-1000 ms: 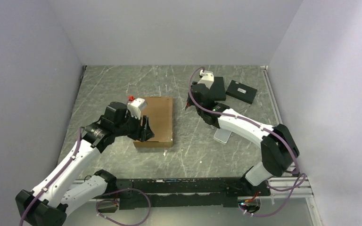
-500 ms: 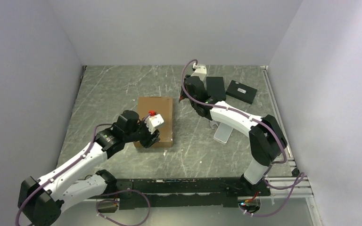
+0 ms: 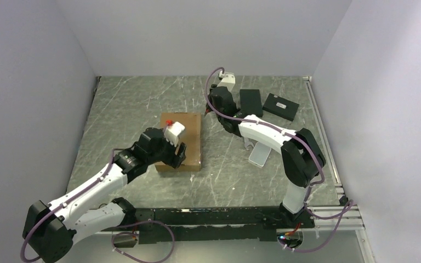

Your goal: Unpack the express box

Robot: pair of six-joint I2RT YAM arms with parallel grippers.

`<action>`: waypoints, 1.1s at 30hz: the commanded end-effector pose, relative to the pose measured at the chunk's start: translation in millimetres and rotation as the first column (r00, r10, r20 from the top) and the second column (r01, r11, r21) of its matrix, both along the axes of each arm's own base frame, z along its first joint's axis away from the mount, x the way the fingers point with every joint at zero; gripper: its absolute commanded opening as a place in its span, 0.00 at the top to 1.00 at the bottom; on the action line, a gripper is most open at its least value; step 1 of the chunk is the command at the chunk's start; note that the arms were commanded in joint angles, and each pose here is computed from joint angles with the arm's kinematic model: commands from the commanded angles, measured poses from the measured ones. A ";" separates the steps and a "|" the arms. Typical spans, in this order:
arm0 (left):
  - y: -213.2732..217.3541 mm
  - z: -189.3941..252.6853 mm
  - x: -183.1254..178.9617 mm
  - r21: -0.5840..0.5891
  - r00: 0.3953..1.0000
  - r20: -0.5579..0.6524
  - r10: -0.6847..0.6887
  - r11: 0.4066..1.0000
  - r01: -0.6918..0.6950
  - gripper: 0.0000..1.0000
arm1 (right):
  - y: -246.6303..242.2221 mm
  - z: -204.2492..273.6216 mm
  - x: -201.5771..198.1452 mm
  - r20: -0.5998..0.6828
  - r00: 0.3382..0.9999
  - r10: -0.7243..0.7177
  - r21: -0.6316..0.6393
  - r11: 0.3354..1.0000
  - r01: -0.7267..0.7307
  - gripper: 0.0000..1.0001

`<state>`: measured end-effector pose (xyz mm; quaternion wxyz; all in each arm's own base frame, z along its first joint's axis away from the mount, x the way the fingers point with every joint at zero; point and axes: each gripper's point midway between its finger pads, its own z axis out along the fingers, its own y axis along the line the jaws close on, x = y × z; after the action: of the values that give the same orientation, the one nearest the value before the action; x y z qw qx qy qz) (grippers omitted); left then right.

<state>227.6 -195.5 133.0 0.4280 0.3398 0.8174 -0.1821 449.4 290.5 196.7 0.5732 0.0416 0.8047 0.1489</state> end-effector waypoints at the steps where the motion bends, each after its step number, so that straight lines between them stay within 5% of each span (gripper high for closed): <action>1: 15.6 26.6 21.9 -0.162 0.839 -0.249 0.483 0.834 -0.528 0.26 | 9.0 38.0 16.3 0.101 0.995 -0.013 0.055 0.998 0.008 1.00; 4: 40.0 4.8 3.0 -0.046 0.567 -0.452 0.689 0.617 -0.786 0.27 | 11.8 39.4 18.6 0.105 0.994 -0.015 0.046 0.999 0.010 1.00; 8: 55.1 -4.6 -22.1 0.020 0.286 -0.621 0.729 0.380 -0.925 0.22 | 15.9 38.3 19.1 0.110 0.994 -0.017 0.022 1.000 0.014 1.00; 17: 28.4 1.4 -37.3 0.044 0.018 -0.928 0.371 0.157 -0.987 0.22 | 25.8 38.4 17.5 0.133 0.991 -0.033 -0.012 0.999 0.035 1.00; 20: 14.4 -1.4 -32.8 0.039 -0.013 -0.972 0.234 0.107 -0.994 0.27 | 29.5 37.5 17.3 0.137 0.990 -0.033 -0.008 0.999 0.034 1.00; 28: 38.5 -24.0 -13.2 0.060 -0.090 -0.962 0.259 -0.120 -0.991 0.36 | 31.1 37.5 14.8 0.140 0.990 -0.032 -0.001 0.999 0.033 1.00; 33: 37.3 -38.6 -0.1 0.041 -0.080 -0.969 0.234 -0.166 -0.985 0.43 | 28.1 35.7 14.7 0.136 0.989 -0.055 0.003 0.998 0.055 1.00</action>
<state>206.9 -160.8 95.5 0.1255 -0.5666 0.7458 -0.3271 456.3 319.2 192.8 0.5937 0.0191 0.7955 0.1195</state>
